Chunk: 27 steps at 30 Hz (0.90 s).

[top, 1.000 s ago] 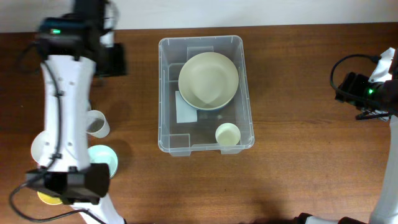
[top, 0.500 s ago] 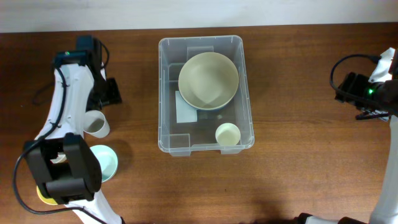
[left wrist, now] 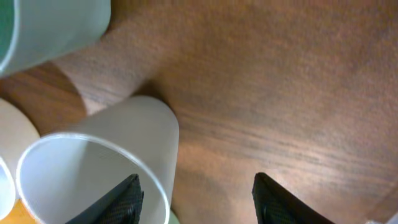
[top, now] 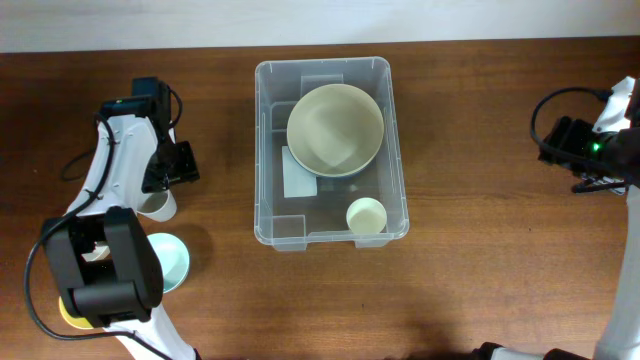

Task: Pack container
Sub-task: 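Release the cup and move the left gripper to the grey cup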

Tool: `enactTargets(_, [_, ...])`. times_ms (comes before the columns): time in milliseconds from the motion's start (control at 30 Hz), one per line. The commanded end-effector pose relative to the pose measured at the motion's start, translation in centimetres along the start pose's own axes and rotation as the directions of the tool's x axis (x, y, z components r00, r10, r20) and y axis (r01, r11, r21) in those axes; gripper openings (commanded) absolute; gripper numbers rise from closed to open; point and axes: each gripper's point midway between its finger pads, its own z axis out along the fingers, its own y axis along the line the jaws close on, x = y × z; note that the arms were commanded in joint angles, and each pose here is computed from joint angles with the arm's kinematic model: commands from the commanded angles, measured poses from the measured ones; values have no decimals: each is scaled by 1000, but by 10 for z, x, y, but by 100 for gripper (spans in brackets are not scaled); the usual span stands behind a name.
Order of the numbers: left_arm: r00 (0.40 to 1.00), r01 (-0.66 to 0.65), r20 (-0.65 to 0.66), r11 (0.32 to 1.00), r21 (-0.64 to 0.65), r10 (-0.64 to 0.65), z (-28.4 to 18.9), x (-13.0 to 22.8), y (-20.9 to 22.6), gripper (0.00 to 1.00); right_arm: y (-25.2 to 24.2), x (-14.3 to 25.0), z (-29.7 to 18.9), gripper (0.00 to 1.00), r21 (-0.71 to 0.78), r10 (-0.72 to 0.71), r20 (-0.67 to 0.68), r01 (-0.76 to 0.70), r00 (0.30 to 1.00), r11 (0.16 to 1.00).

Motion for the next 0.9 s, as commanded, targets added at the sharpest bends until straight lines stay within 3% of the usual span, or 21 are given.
enactTargets(0, [1000, 14, -14, 999, -29, -14, 14, 6, 7, 59, -2, 1, 2, 78, 6, 2, -7, -2, 1000, 1000])
enactTargets(133, [1000, 13, -18, 1000, -26, -14, 23, 10, 6, 58, -2, 2, 2, 78, 6, 2, -10, -2, 1000, 1000])
enactTargets(167, [1000, 13, -19, 1000, -27, -14, 23, 10, 6, 54, -2, 2, 2, 78, 6, 2, -9, -2, 1000, 1000])
enactTargets(200, [1000, 13, -18, 1000, -26, -13, 23, 10, 6, 29, -2, 2, 2, 78, 6, 2, -10, -2, 1000, 1000])
enactTargets(367, [1000, 15, -3, 1000, -23, -15, 22, 6, 5, 1, -2, 3, 2, 78, 7, -1, -13, 1, 1000, 1000])
enactTargets(567, [995, 0, 97, 1000, 18, -2, -13, -23, -10, 0, -2, 3, 2, 78, 7, -13, -14, 13, 1000, 1000])
enactTargets(700, [979, -64, 197, 996, 67, 50, -74, -36, -41, 0, -2, 3, 2, 78, 7, -13, -16, 13, 1000, 1000])
enactTargets(867, [928, -210, 336, 971, 112, 162, -160, -20, -94, 0, -3, 3, 2, 78, 7, -13, -16, 13, 1000, 1000])
